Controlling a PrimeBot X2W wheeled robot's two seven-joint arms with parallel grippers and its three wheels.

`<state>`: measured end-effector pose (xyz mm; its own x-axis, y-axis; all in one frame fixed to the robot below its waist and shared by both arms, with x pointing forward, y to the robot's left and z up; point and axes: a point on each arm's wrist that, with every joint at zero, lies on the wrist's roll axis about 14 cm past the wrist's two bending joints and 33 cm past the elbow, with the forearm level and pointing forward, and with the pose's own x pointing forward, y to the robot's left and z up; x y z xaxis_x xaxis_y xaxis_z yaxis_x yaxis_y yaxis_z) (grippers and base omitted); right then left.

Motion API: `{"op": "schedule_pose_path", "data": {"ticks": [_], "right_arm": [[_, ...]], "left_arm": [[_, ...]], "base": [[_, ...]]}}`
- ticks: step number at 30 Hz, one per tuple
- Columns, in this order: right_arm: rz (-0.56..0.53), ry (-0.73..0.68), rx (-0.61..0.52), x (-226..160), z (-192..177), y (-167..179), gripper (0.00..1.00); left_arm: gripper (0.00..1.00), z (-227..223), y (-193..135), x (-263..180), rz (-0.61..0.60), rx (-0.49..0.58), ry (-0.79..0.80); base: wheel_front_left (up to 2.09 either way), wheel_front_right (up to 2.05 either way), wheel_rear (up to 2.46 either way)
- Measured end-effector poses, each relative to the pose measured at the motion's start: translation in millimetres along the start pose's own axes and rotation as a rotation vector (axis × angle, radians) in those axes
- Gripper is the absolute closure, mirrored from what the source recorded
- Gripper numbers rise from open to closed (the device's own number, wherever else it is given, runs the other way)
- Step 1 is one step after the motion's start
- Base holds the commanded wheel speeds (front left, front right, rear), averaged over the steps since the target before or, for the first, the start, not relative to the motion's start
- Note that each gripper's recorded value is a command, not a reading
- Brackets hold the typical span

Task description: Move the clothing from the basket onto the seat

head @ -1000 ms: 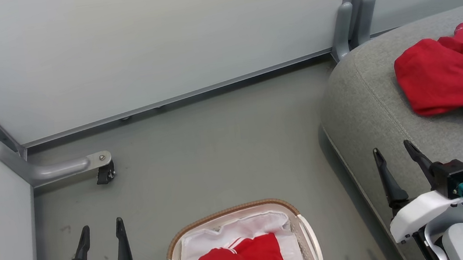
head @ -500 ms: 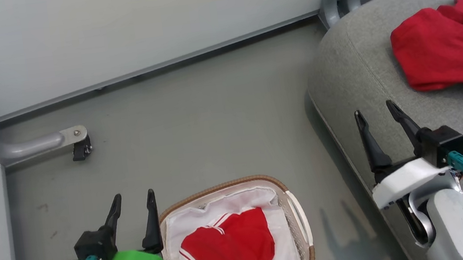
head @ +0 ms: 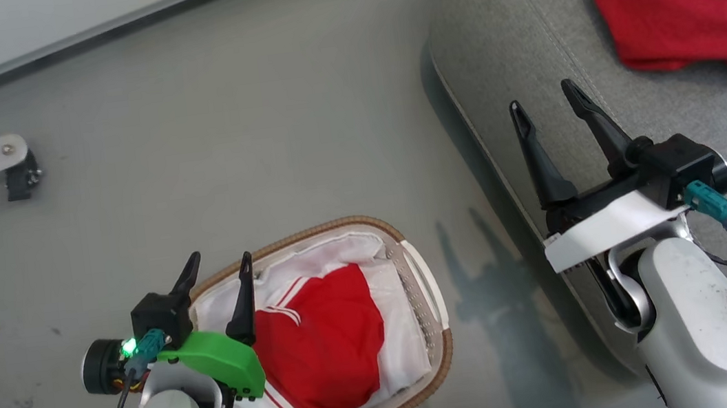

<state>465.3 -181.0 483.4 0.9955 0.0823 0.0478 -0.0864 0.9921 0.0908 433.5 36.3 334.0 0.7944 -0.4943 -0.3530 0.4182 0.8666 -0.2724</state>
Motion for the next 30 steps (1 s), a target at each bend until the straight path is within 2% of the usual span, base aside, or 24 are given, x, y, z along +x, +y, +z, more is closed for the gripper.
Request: {"op": "schedule_pose_path", "data": {"ticks": [8, 15, 24, 30], "right_arm": [[-0.025, 0.053, 0.014, 8.2, -25.4, -13.6, 0.0], [-0.056, 0.113, 0.022, 6.2, -48.9, -26.5, 0.0], [-0.098, 0.183, 0.008, -4.2, -71.7, -42.4, 0.0], [-0.102, 0.204, 0.003, -5.1, -79.7, -44.6, 0.0]], "left_arm": [[0.0, -65.5, -11.1, 35.6, -0.114, 0.042, 0.206], [0.0, -128.4, -24.5, 47.2, -0.207, 0.083, 0.418], [0.0, -196.1, -44.3, 29.9, -0.303, 0.118, 0.719], [0.0, -216.3, -34.6, 22.6, -0.331, 0.206, 0.841]], "base": [[0.0, 0.0, 0.0], [0.0, 0.0, 0.0], [0.0, 0.0, 0.0], [0.0, 0.0, 0.0]]}}
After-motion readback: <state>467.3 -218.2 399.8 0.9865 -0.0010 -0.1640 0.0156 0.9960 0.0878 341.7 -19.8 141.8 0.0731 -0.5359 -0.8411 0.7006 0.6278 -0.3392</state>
